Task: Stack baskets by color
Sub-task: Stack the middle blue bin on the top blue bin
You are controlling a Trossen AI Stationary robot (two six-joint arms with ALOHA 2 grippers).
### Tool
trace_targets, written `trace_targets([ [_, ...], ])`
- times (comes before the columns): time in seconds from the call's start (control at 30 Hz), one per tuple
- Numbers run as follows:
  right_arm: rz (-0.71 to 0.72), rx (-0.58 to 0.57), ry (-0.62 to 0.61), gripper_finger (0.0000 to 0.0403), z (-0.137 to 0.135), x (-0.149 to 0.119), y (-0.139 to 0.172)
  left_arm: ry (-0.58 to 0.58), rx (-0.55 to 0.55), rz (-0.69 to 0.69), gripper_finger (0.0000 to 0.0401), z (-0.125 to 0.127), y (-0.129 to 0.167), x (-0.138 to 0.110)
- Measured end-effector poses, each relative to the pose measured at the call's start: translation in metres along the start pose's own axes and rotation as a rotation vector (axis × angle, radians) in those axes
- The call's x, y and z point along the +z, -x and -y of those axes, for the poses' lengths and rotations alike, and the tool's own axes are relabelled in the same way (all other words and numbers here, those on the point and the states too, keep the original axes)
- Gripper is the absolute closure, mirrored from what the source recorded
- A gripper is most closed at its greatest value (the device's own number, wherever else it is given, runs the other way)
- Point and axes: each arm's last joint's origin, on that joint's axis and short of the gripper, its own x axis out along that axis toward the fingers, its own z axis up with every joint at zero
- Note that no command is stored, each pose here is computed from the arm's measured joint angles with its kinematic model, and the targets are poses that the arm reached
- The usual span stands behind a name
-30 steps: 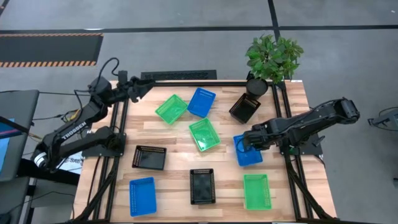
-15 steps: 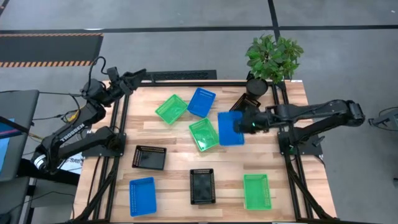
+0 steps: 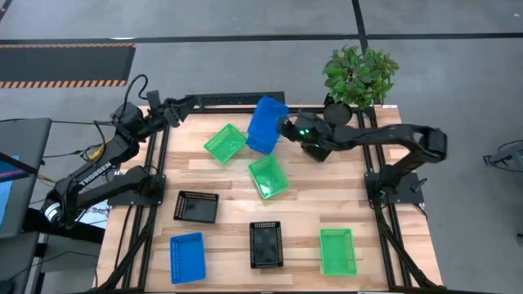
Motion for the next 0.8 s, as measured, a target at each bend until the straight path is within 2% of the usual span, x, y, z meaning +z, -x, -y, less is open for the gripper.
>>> trace_targets([
  [0.2,-0.049,0.022,-0.097,0.0388,0.012,-0.013,-0.027,0.002,0.005,-0.006,0.0076,-0.001,0.000,-0.001],
  [0.43,-0.043,-0.083,-0.081,0.0371,0.018,-0.021,-0.021,-0.001,0.010,-0.003,0.0076,-0.001,0.000,-0.001],
  [0.8,-0.048,-0.131,-0.077,0.0381,0.022,-0.020,-0.020,-0.011,0.050,0.035,0.0076,-0.002,0.000,0.001],
])
